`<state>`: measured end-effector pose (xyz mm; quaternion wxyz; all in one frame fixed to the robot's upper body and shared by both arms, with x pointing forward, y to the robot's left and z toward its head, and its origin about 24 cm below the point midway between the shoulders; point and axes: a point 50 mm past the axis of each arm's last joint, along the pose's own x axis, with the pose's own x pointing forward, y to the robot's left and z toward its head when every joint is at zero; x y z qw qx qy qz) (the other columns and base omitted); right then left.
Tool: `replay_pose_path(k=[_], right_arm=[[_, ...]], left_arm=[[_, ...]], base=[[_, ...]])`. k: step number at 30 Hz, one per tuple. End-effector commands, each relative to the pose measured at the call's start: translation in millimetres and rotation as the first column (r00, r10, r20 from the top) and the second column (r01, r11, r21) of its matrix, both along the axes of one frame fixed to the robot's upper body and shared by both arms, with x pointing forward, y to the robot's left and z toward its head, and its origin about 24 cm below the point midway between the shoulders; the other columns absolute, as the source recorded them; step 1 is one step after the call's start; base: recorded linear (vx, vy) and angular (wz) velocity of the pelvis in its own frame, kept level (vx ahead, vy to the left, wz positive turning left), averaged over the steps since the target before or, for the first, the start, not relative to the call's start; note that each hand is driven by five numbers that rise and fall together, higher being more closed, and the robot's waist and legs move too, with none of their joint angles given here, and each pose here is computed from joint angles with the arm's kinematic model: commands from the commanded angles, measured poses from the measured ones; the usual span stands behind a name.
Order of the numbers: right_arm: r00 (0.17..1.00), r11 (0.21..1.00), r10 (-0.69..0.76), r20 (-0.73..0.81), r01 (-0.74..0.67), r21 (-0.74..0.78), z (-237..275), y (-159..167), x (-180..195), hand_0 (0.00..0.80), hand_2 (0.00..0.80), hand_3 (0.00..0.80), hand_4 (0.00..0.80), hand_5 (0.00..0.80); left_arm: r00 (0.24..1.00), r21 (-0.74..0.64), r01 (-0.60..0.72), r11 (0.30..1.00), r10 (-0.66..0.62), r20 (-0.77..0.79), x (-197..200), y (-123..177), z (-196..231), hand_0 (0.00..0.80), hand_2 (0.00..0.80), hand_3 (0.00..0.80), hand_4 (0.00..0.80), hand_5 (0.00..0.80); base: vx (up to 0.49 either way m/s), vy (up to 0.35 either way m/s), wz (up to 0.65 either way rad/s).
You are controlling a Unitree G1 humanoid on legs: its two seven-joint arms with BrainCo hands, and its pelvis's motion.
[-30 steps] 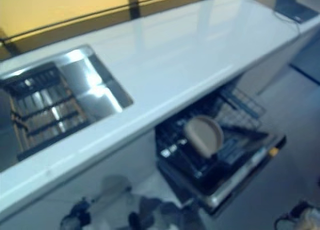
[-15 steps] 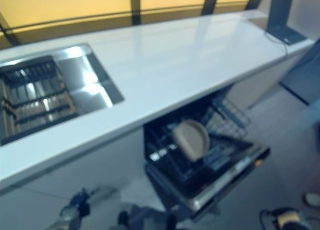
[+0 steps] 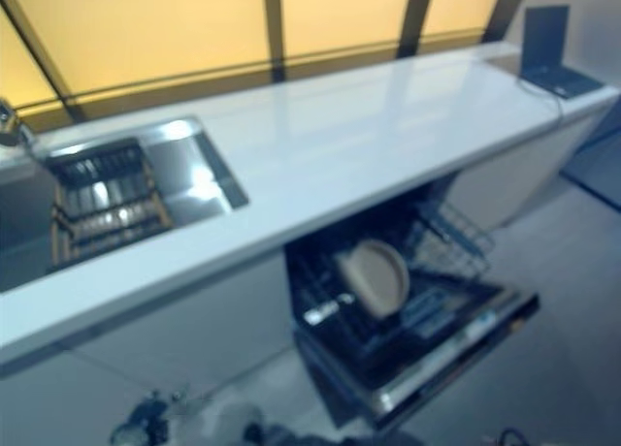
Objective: Take plates into dishwasher
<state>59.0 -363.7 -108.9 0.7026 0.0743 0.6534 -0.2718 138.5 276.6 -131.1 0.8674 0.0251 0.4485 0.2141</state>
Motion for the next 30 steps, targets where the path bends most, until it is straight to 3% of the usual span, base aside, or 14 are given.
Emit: replay_pose_path(k=[1,5,9,13,21,30], right_arm=[[0.991,0.994,-0.108,0.085,0.110,-0.026,-1,1,6,0.000,0.000,0.000,0.000,0.000],[0.990,0.986,-0.137,0.036,0.140,-0.091,6,-14,-13,0.000,0.000,0.000,0.000,0.000],[0.970,0.964,-0.236,0.066,0.242,-0.107,8,-15,-8,0.000,0.000,0.000,0.000,0.000],[0.963,0.952,-0.256,0.086,0.266,-0.149,19,-27,3,0.000,0.000,0.000,0.000,0.000],[0.970,0.949,-0.205,0.127,0.229,-0.215,25,-35,10,0.000,0.000,0.000,0.000,0.000],[0.934,0.931,-0.288,0.211,0.325,-0.167,2,-6,18,0.000,0.000,0.000,0.000,0.000]], left_arm=[[0.996,0.009,0.036,0.999,-0.036,0.080,18,-3,7,0.000,0.000,0.000,0.000,0.000],[0.998,0.024,0.030,0.999,-0.031,0.057,12,1,6,0.000,0.000,0.000,0.000,0.000],[0.993,0.056,0.069,0.996,-0.074,0.093,34,5,17,0.000,0.000,0.000,0.000,0.000],[0.992,0.052,0.064,0.997,-0.069,0.105,30,9,16,0.000,0.000,0.000,0.000,0.000],[0.996,0.038,0.091,0.995,-0.091,0.006,14,13,9,0.000,0.000,0.000,0.000,0.000],[0.993,-0.009,-0.116,0.993,0.116,-0.025,-8,28,5,0.000,0.000,0.000,0.000,0.000]], base=[[-0.259,0.055,0.39],[-0.284,0.158,0.35],[-0.364,0.087,0.68],[-0.312,0.129,0.34],[-0.164,0.069,0.01],[-0.187,-0.249,-0.25]])
